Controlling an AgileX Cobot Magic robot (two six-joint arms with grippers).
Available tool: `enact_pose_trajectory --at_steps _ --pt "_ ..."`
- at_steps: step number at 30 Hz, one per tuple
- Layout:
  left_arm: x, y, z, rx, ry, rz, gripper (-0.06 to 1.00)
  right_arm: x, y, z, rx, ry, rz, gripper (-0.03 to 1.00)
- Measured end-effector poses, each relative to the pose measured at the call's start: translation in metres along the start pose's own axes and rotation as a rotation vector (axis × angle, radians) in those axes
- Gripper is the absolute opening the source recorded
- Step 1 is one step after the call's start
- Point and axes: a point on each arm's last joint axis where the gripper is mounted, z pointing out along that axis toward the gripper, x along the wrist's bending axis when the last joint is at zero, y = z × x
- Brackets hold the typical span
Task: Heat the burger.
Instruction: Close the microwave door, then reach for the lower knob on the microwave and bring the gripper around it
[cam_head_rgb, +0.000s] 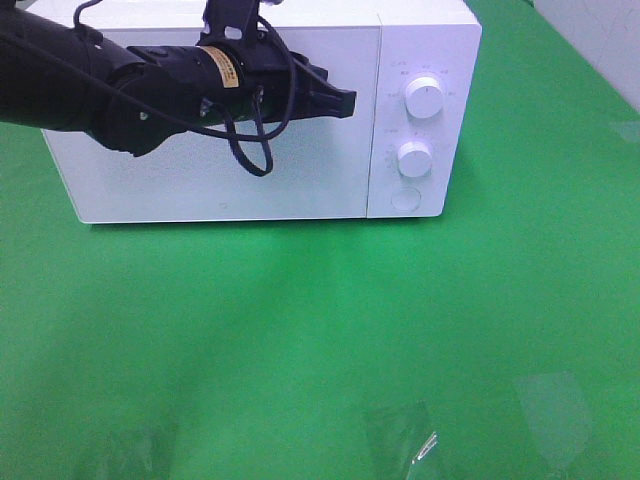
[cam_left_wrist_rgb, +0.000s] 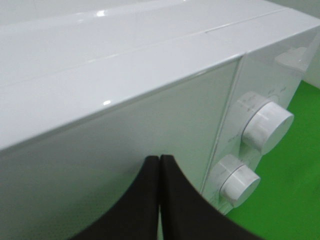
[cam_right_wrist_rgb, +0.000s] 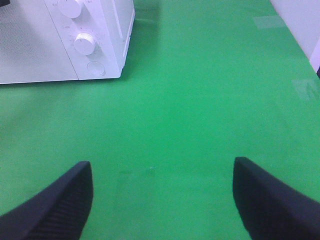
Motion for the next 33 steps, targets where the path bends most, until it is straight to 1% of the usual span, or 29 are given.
enact_pose_trajectory --at_steps 1,4,5,6,8,9,10,11,13,14,15,16,17,18,19,20,21,22,23,24,25,26,27,28,29,30,31,32,33 --pt "-0.009 0.003 0.000 -0.007 -0.016 -0.003 0.00 0.000 0.000 0.000 0.000 0.000 0.000 0.76" --pt "-0.013 0.005 -0.001 -0.007 -0.022 -0.006 0.00 0.000 0.000 0.000 0.000 0.000 0.000 0.76" --pt "-0.025 0.007 -0.005 0.026 -0.039 0.002 0.00 0.000 0.000 0.000 0.000 0.000 0.000 0.76" --pt "-0.025 0.007 -0.005 0.026 -0.039 0.002 0.00 0.000 0.000 0.000 0.000 0.000 0.000 0.76" --pt "-0.054 0.011 -0.021 0.138 -0.077 0.032 0.00 0.000 0.000 0.000 0.000 0.000 0.000 0.76" --pt "-0.054 0.011 -0.021 0.138 -0.077 0.032 0.00 0.000 0.000 0.000 0.000 0.000 0.000 0.76" --pt "-0.066 0.013 -0.032 0.209 -0.088 0.050 0.00 0.000 0.000 0.000 0.000 0.000 0.000 0.76" --pt "-0.066 0.013 -0.032 0.209 -0.088 0.050 0.00 0.000 0.000 0.000 0.000 0.000 0.000 0.76" --pt "-0.072 0.014 -0.039 0.250 -0.093 0.060 0.00 0.000 0.000 0.000 0.000 0.000 0.000 0.76" --pt "-0.080 0.017 -0.052 0.321 -0.095 0.084 0.00 0.000 0.000 0.000 0.000 0.000 0.000 0.76" --pt "-0.080 0.017 -0.052 0.321 -0.095 0.084 0.00 0.000 0.000 0.000 0.000 0.000 0.000 0.76" --pt "-0.086 0.019 -0.067 0.399 -0.094 0.111 0.00 0.000 0.000 0.000 0.000 0.000 0.000 0.76" --pt "-0.086 0.019 -0.067 0.399 -0.094 0.111 0.00 0.000 0.000 0.000 0.000 0.000 0.000 0.76" --pt "-0.090 0.021 -0.080 0.464 -0.091 0.129 0.09 0.000 0.000 0.000 0.000 0.000 0.000 0.76" --pt "-0.090 0.021 -0.080 0.464 -0.091 0.129 0.09 0.000 0.000 0.000 0.000 0.000 0.000 0.76" --pt "-0.091 0.022 -0.091 0.533 -0.081 0.145 0.30 0.000 0.000 0.000 0.000 0.000 0.000 0.76" --pt "-0.089 0.022 -0.100 0.592 -0.064 0.150 0.56 0.000 0.000 0.000 0.000 0.000 0.000 0.76" --pt "-0.089 0.022 -0.100 0.592 -0.064 0.150 0.56 0.000 0.000 0.000 0.000 0.000 0.000 0.76" --pt "-0.086 0.020 -0.108 0.665 -0.044 0.158 0.82 0.000 0.000 0.000 0.000 0.000 0.000 0.76" --pt "-0.086 0.020 -0.108 0.665 -0.044 0.158 0.82 0.000 0.000 0.000 0.000 0.000 0.000 0.76" --pt "-0.084 0.018 -0.115 0.731 -0.026 0.163 0.92 0.000 0.000 0.000 0.000 0.000 0.000 0.76" --pt "-0.084 0.018 -0.115 0.731 -0.026 0.163 0.92 0.000 0.000 0.000 0.000 0.000 0.000 0.76" --pt "-0.081 0.016 -0.123 0.801 -0.008 0.166 0.96 0.000 0.000 0.000 0.000 0.000 0.000 0.76" --pt "-0.081 0.016 -0.123 0.801 -0.008 0.166 0.96 0.000 0.000 0.000 0.000 0.000 0.000 0.76" --pt "-0.078 0.013 -0.133 0.890 0.015 0.169 0.98 0.000 0.000 0.000 0.000 0.000 0.000 0.76" --pt "-0.078 0.013 -0.133 0.890 0.015 0.169 0.98 0.000 0.000 0.000 0.000 0.000 0.000 0.76" --pt "-0.075 0.010 -0.140 0.971 0.043 0.167 0.98 0.000 0.000 0.000 0.000 0.000 0.000 0.76" --pt "-0.075 0.010 -0.140 0.971 0.043 0.167 0.98 0.000 0.000 0.000 0.000 0.000 0.000 0.76" --pt "-0.070 0.009 -0.144 1.020 0.074 0.153 0.98 0.000 0.000 0.000 0.000 0.000 0.000 0.76"
